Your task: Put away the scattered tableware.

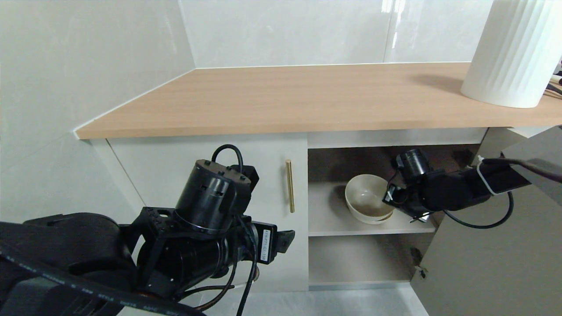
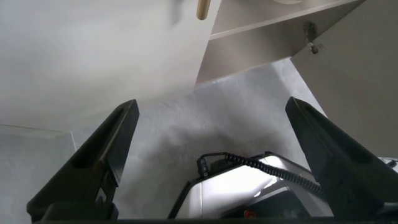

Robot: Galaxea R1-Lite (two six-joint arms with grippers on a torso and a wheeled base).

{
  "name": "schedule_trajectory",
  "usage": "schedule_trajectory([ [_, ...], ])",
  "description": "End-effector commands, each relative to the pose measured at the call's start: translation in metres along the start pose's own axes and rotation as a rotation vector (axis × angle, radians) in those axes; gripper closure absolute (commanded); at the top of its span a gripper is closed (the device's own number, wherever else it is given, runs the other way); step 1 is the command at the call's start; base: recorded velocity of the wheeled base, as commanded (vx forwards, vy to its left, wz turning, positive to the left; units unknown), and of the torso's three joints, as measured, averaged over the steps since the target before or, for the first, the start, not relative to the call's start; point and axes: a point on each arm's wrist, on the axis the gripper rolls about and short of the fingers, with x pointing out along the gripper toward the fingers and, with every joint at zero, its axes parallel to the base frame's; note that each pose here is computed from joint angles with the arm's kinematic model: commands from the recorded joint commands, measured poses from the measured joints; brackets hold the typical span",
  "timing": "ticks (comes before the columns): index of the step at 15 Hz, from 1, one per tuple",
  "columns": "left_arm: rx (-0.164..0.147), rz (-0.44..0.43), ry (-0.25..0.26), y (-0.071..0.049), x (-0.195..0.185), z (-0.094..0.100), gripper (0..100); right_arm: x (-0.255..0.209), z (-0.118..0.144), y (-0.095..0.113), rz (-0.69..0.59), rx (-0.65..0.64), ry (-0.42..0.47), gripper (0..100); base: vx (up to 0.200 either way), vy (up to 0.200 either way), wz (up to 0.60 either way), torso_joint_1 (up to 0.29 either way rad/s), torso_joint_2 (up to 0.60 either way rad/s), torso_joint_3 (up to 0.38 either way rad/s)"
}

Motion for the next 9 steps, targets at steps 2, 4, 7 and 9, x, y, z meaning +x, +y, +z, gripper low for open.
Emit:
schedule_trajectory([
  [2,-0.001,0.000,-0.001,0.000,0.000,0.000,0,0.015,-0.001,-0.003,-0.029,0.008,0.001,100,0.000,0.000,0.00,0.000,0.00,0.000],
  [4,-0.001,0.000,-0.001,0.000,0.000,0.000,0,0.020,0.002,-0.004,-0.029,0.039,-0.013,100,0.000,0.000,0.00,0.000,0.00,0.000],
  [7,-0.001,0.001,0.000,0.000,0.000,0.000,0,0.026,0.005,-0.007,-0.033,0.053,-0.030,100,0.000,0.000,0.00,0.000,0.00,0.000],
  [9,-0.001,0.001,0.000,0.000,0.000,0.000,0,0.029,0.004,-0.008,-0.035,0.053,-0.029,100,0.000,0.000,0.00,0.000,0.00,0.000],
])
